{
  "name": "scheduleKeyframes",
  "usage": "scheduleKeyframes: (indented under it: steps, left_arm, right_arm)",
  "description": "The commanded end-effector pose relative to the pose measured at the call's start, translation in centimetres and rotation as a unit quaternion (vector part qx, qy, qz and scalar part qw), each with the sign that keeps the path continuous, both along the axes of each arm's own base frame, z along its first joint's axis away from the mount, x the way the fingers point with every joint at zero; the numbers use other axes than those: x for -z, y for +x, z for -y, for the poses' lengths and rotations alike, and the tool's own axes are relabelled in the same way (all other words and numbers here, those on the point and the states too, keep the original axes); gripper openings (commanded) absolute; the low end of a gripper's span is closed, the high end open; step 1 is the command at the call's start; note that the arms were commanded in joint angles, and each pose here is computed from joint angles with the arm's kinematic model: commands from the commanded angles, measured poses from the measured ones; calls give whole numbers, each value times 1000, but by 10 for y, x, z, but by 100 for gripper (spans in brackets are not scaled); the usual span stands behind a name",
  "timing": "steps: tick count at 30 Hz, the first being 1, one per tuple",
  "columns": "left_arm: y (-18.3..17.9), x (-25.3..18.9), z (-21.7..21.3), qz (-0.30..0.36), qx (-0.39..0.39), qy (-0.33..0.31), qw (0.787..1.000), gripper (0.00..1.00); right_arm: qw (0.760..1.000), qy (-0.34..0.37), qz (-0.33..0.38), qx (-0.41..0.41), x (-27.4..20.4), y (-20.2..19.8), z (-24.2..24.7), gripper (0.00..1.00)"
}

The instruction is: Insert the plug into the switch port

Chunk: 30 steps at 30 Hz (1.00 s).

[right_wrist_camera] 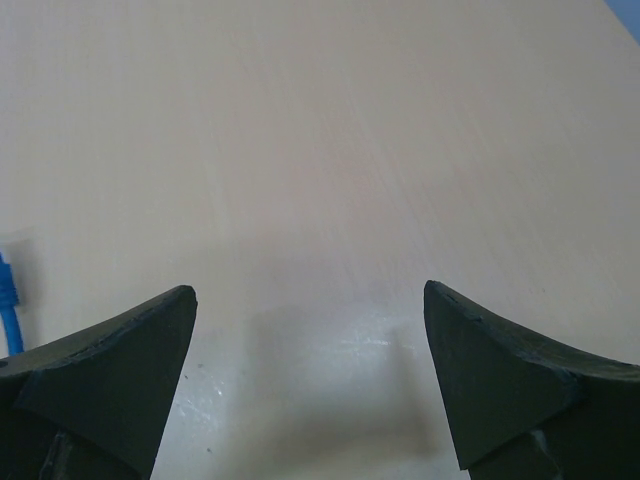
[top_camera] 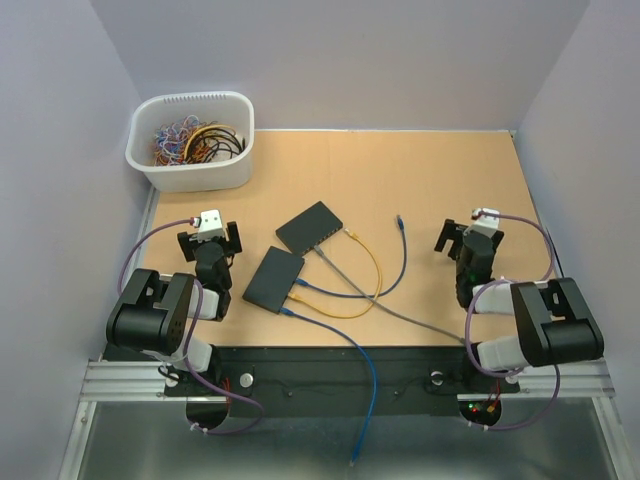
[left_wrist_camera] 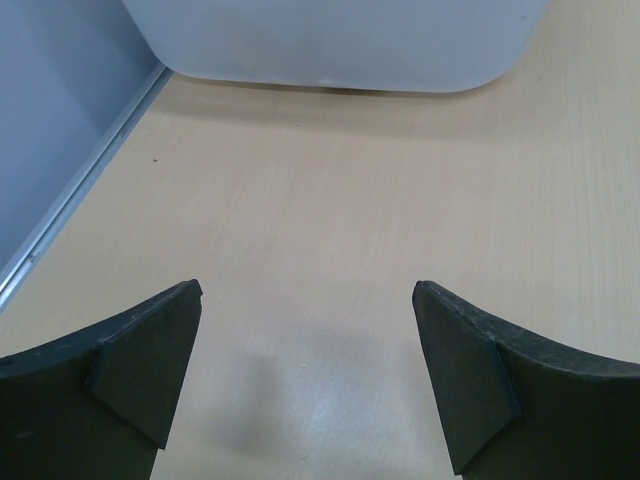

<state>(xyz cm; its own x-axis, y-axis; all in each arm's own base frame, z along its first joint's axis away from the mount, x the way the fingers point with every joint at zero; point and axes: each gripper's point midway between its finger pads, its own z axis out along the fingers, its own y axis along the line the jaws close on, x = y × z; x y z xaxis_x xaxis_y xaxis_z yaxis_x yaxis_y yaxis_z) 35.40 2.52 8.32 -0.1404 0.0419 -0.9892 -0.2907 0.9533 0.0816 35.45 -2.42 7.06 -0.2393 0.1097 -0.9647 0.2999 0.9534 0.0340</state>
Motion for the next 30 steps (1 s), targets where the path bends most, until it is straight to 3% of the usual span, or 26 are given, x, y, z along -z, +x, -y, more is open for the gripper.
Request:
scheduleKeyframes:
  steps: [1, 17, 30]
  left_arm:
    - [14, -94, -2, 187, -9, -29, 982, 99]
    - [14, -94, -2, 187, -9, -30, 982, 99]
    - [15, -94, -2, 188, -9, -30, 982, 99]
  right_arm:
    - [994, 23, 102, -22, -38, 20, 0, 100]
    - [987, 14, 104, -120, -22, 28, -25, 100]
    - [987, 11, 102, -120, -22, 28, -25, 100]
